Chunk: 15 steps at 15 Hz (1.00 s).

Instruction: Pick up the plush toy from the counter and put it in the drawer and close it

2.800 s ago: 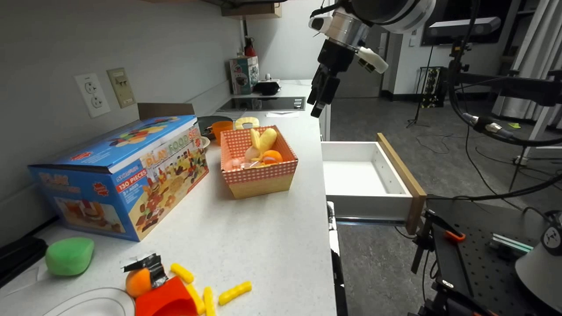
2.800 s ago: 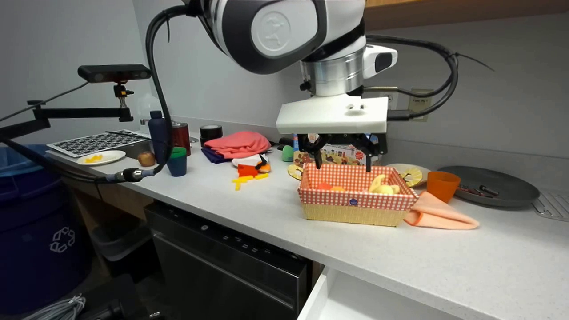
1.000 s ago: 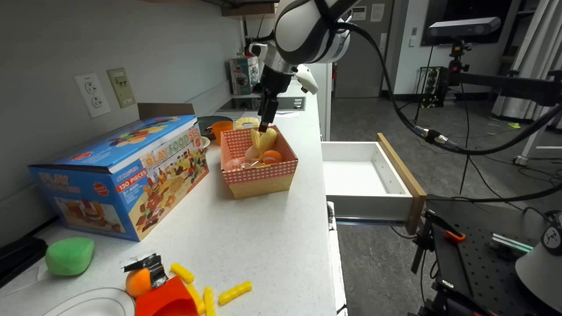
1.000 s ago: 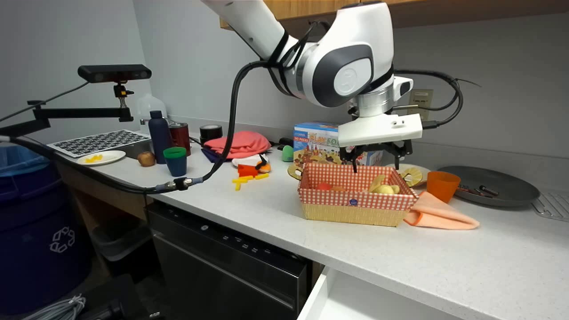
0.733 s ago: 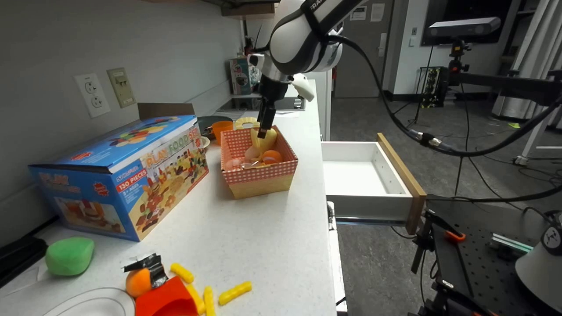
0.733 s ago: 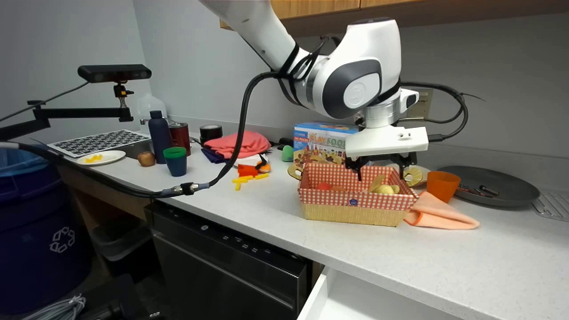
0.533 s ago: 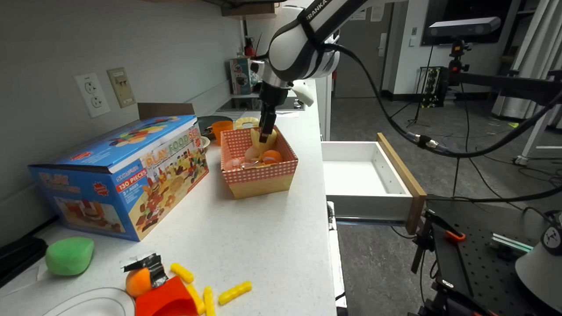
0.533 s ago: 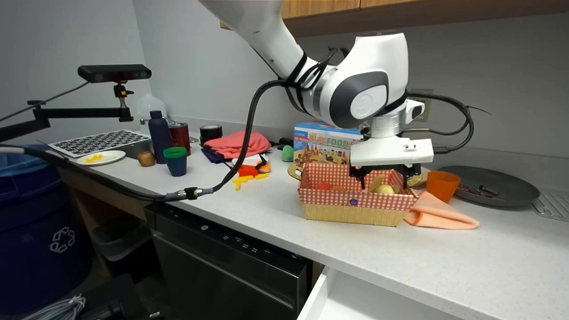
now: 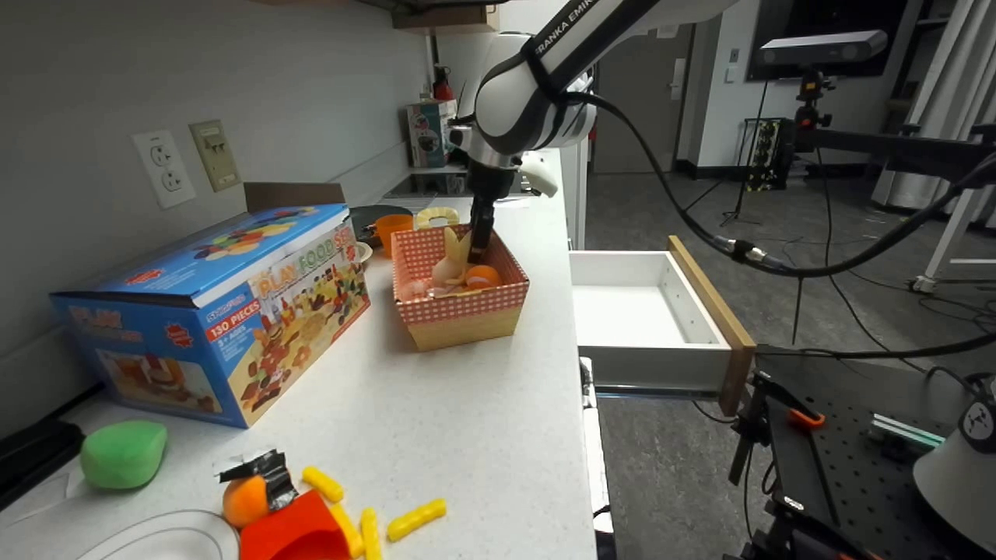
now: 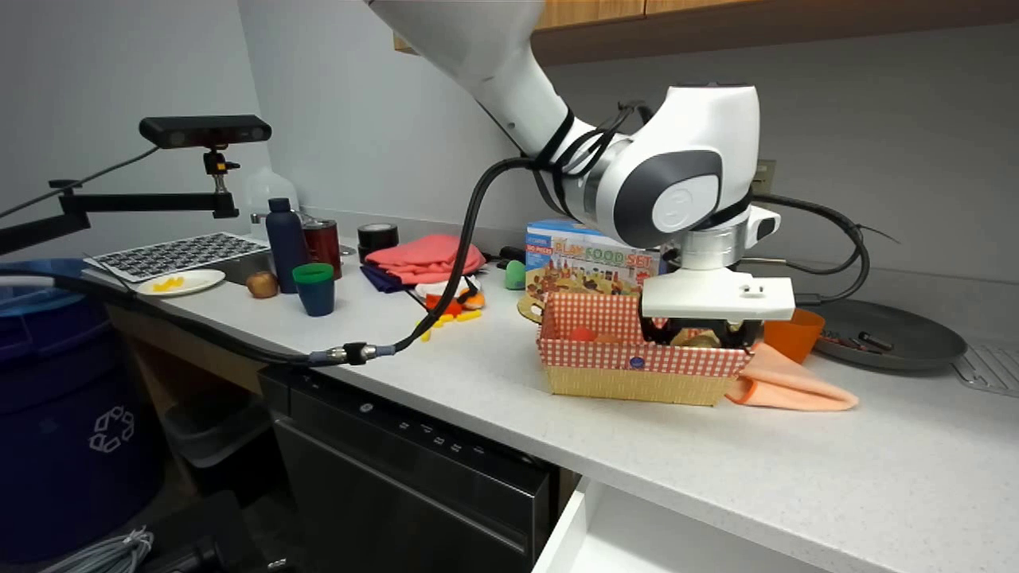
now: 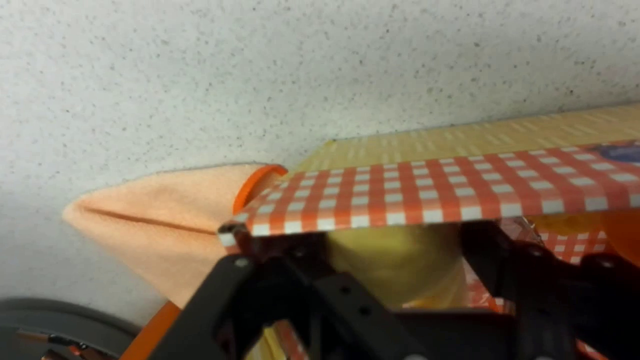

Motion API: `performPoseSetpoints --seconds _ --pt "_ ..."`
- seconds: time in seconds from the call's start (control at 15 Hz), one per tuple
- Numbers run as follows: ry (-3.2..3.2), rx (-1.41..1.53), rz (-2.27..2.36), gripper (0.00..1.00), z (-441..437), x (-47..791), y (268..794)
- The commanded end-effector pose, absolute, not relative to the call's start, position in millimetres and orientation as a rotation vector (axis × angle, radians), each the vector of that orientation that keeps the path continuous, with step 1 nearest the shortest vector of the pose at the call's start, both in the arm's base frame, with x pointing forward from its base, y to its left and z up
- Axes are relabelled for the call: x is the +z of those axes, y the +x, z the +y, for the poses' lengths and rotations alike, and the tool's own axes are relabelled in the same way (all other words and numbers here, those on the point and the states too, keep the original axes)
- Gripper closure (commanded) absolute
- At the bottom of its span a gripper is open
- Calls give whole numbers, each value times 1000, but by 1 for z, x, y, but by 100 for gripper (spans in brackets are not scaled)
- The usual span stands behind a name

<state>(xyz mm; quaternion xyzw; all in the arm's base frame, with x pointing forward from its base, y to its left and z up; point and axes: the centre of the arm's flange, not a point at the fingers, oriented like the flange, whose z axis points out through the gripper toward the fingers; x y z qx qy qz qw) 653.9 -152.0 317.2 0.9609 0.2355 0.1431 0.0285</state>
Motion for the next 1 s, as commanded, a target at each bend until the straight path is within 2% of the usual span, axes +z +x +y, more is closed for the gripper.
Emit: performPoseSetpoints --seconds 0.0,0.33,0.4,0.47,0.6,0.93 --pt "2981 459 708 58 -161 326 664" --pt "2922 589 685 95 -161 374 654" --pt "2904 612 672 98 -164 386 647" --pt "2893 633 657 100 -167 397 641" --pt "2876 658 603 96 -176 414 622" --pt "2871 622 404 97 -207 414 559"
